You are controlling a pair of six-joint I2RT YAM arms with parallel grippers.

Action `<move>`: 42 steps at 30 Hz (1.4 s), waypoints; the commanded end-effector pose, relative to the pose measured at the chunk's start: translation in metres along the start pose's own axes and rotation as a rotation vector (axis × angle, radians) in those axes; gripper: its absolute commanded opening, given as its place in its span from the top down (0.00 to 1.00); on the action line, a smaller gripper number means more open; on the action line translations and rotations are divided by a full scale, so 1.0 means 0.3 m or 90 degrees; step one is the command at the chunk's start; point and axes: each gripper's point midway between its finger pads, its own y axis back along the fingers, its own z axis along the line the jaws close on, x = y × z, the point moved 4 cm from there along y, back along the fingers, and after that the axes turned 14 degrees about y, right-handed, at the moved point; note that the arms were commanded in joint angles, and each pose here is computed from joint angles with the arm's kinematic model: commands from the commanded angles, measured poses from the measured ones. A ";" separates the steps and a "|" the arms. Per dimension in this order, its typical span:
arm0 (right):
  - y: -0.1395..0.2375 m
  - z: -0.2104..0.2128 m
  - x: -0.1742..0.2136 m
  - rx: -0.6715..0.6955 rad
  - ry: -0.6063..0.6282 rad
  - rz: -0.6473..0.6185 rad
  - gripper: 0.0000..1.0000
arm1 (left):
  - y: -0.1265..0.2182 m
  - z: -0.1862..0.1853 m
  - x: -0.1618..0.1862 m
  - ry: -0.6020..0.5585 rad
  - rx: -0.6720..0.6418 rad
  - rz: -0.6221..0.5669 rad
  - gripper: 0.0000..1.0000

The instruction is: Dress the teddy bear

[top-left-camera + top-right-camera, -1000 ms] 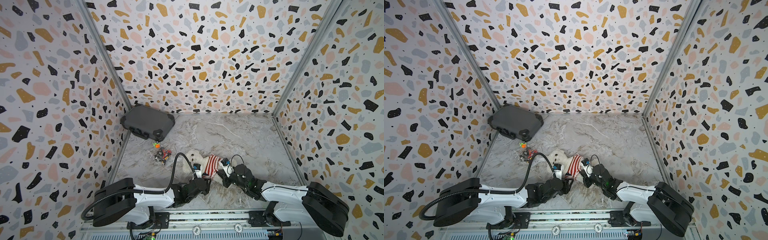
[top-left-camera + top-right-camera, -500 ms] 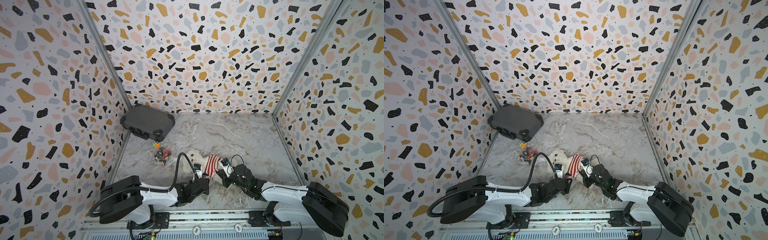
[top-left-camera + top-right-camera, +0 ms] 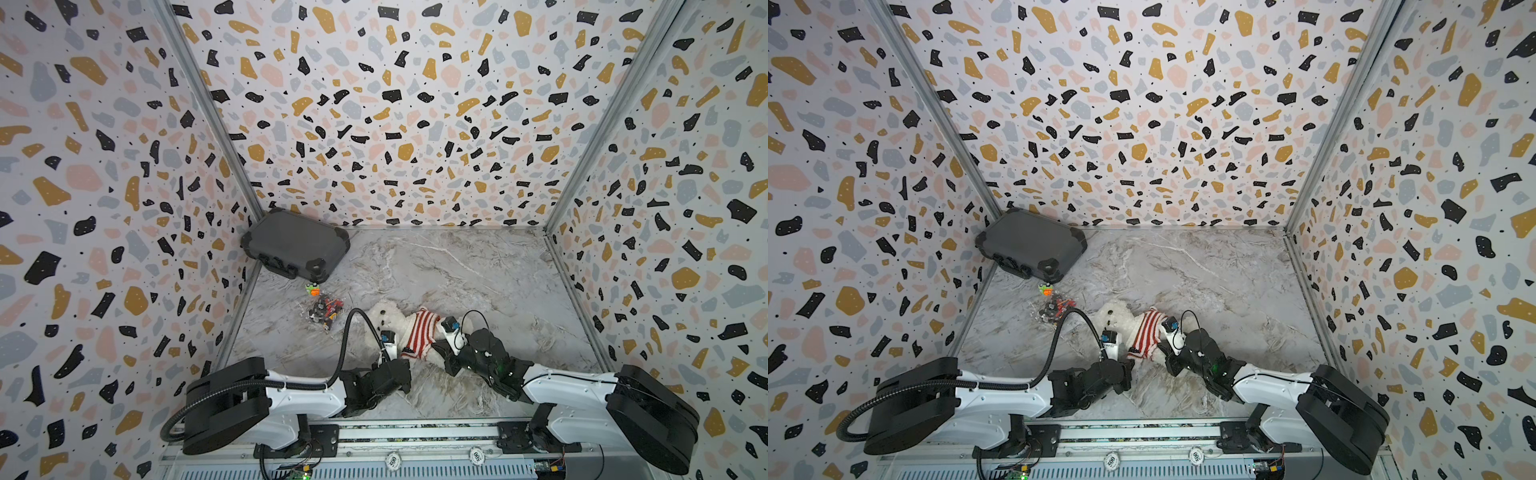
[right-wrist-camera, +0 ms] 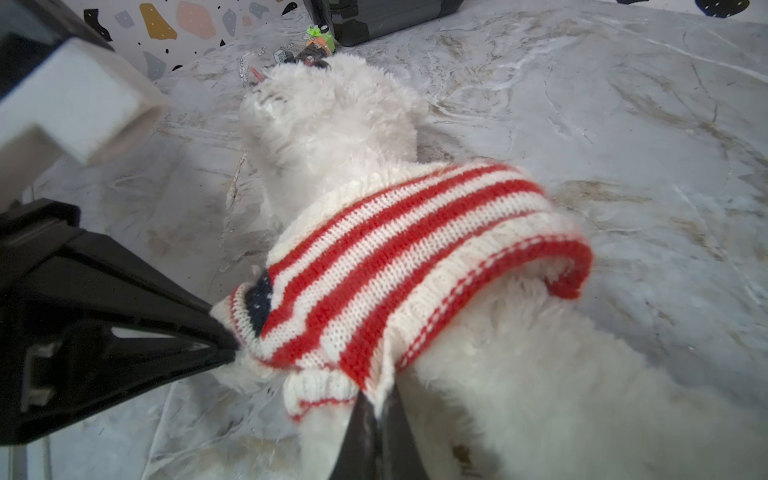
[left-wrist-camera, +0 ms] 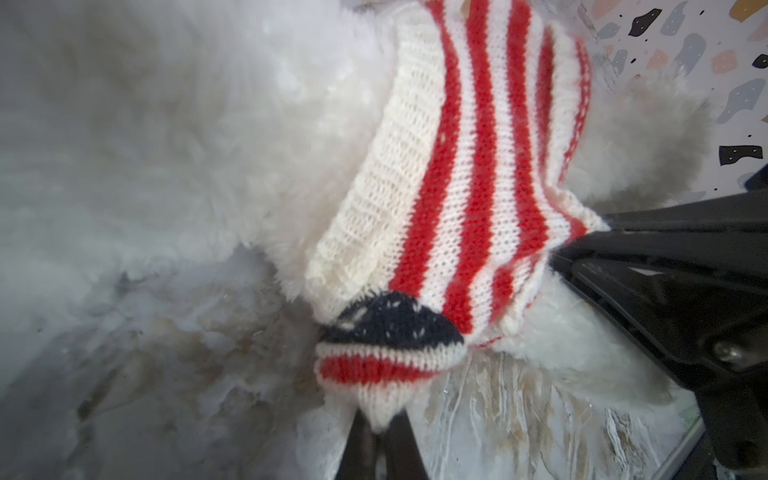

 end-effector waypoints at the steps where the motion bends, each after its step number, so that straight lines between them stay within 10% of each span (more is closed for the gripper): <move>1: 0.016 -0.023 0.000 0.020 -0.005 -0.003 1.00 | 0.019 0.073 0.003 -0.036 -0.047 -0.006 1.00; 18: 0.034 -0.070 -0.003 0.038 -0.024 -0.007 1.00 | 0.094 0.178 -0.016 -0.050 -0.045 -0.032 1.00; 27: 0.006 -0.027 -0.015 0.003 -0.026 -0.009 1.00 | 0.072 0.087 -0.015 -0.039 0.002 -0.011 0.54; 42: -0.003 0.008 -0.027 -0.017 -0.024 -0.016 1.00 | 0.004 -0.058 0.005 -0.005 0.094 0.015 0.51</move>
